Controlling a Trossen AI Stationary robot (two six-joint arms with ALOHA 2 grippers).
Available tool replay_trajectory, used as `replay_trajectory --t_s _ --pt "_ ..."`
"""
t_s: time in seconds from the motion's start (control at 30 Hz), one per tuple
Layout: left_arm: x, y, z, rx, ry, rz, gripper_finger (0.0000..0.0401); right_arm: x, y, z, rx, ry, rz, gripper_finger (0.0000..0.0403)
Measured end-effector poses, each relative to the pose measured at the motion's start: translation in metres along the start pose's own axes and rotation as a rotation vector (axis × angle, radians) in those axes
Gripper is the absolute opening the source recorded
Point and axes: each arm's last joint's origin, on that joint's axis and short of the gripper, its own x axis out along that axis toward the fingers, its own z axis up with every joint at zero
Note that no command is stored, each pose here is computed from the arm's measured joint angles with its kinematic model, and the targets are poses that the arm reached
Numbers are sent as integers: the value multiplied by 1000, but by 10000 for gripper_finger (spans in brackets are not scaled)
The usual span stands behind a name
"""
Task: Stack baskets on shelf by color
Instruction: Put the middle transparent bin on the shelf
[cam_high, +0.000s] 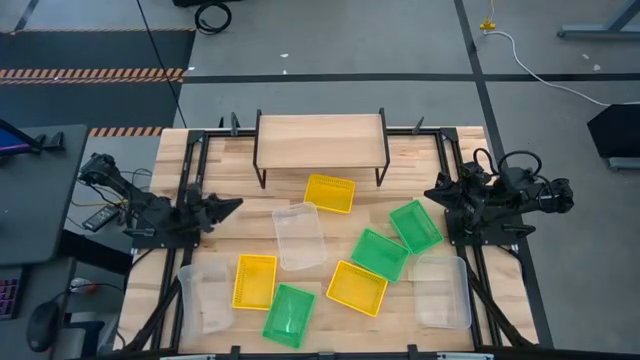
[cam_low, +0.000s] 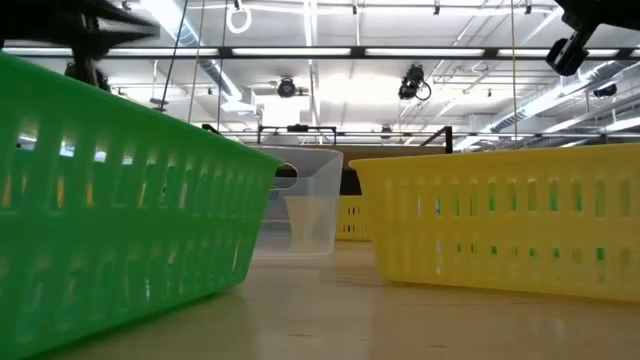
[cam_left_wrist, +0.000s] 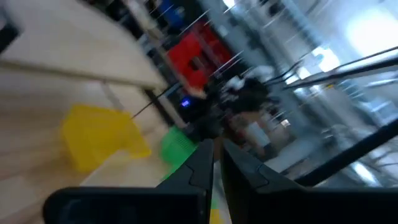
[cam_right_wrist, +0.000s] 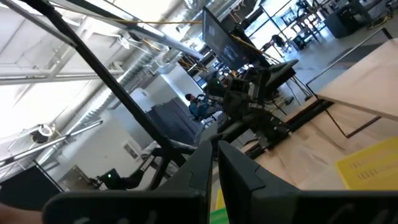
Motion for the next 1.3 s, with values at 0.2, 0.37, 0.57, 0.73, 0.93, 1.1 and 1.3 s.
replay_trajectory --t_s 0.2,0.37,0.57,0.73,0.93,1.1,1.3 --pt "-1 -33 40 85 -185 -109 30 0 1 8 22 -142 -63 32" --pt "3 -76 82 265 -254 -79 34 7 12 21 -55 -264 22 32" --pt "22 -144 125 472 -251 -31 33 22 44 65 -228 -364 -48 32" --pt "47 -190 144 609 -176 15 30 50 79 111 -401 -318 -203 32" --pt "87 -214 143 660 -52 3 36 92 104 151 -483 -79 -395 32" --pt "130 -206 123 556 136 -110 32 120 118 173 -436 -16 -401 32" --pt "179 -194 88 413 328 -200 28 139 128 182 -388 -6 -297 32"
